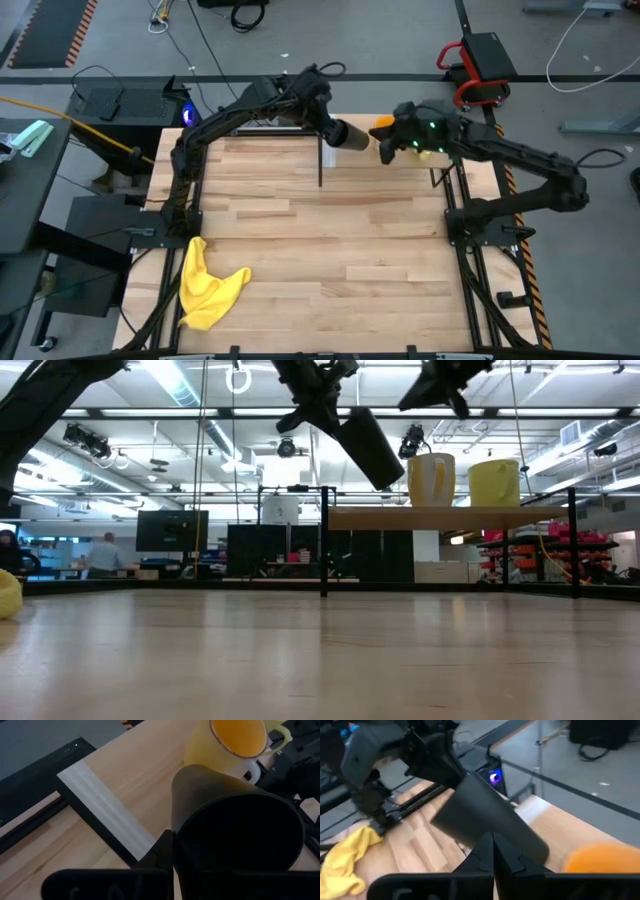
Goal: Stack small to large cups/mugs on shelf
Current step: Put the black cup on the shelf
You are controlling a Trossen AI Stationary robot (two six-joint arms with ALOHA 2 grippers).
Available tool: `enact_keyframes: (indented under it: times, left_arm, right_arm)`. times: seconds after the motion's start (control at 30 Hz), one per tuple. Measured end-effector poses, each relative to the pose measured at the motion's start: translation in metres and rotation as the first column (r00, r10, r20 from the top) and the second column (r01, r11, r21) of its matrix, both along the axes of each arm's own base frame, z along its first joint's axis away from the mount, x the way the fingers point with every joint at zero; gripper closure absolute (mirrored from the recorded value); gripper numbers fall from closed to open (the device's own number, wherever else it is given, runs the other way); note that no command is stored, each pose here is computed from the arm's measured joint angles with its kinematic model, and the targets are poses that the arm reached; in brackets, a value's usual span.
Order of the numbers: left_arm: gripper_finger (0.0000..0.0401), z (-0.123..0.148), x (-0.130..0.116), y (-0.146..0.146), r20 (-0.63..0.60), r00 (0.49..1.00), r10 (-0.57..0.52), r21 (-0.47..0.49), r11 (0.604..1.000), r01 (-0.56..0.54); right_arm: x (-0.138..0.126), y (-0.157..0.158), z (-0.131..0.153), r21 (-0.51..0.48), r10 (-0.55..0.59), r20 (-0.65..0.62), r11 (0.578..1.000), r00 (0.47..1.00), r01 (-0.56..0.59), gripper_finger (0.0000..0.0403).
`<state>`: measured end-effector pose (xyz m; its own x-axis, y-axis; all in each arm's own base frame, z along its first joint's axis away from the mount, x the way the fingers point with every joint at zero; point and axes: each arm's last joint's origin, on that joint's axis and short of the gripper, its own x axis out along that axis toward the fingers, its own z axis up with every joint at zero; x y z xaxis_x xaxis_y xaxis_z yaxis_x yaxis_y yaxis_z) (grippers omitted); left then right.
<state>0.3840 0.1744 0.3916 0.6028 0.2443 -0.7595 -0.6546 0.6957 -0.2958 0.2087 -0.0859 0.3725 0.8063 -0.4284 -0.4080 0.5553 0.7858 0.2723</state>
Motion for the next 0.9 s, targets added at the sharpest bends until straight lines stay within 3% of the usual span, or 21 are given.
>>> enact_keyframes:
  times: [0.2, 0.4, 0.63, 0.9]
  left_arm:
    - [0.0392, -0.001, 0.0, -0.001, -0.006, 1.0, -0.004, -0.011, 1.0, 0.004]
    - [0.0392, -0.001, -0.002, 0.002, -0.002, 1.0, 0.018, -0.022, 1.0, -0.018]
    - [0.0392, -0.001, -0.003, 0.005, -0.003, 1.0, 0.026, -0.021, 0.999, -0.026]
    - [0.0392, 0.0, -0.003, 0.005, -0.003, 1.0, 0.025, -0.02, 0.999, -0.025]
  right_arm:
    - [0.023, -0.011, 0.026, -0.038, 0.086, 0.024, 0.996, 0.996, -0.085, 0.0403]
    - [0.034, -0.014, 0.044, 0.01, 0.084, -0.017, 0.996, 0.996, -0.084, 0.0401]
    - [0.052, -0.017, 0.027, 0.067, 0.091, -0.135, 0.994, 0.987, -0.082, 0.0402]
    - [0.058, -0.021, 0.014, 0.06, 0.025, -0.222, 0.998, 0.975, -0.012, 0.0402]
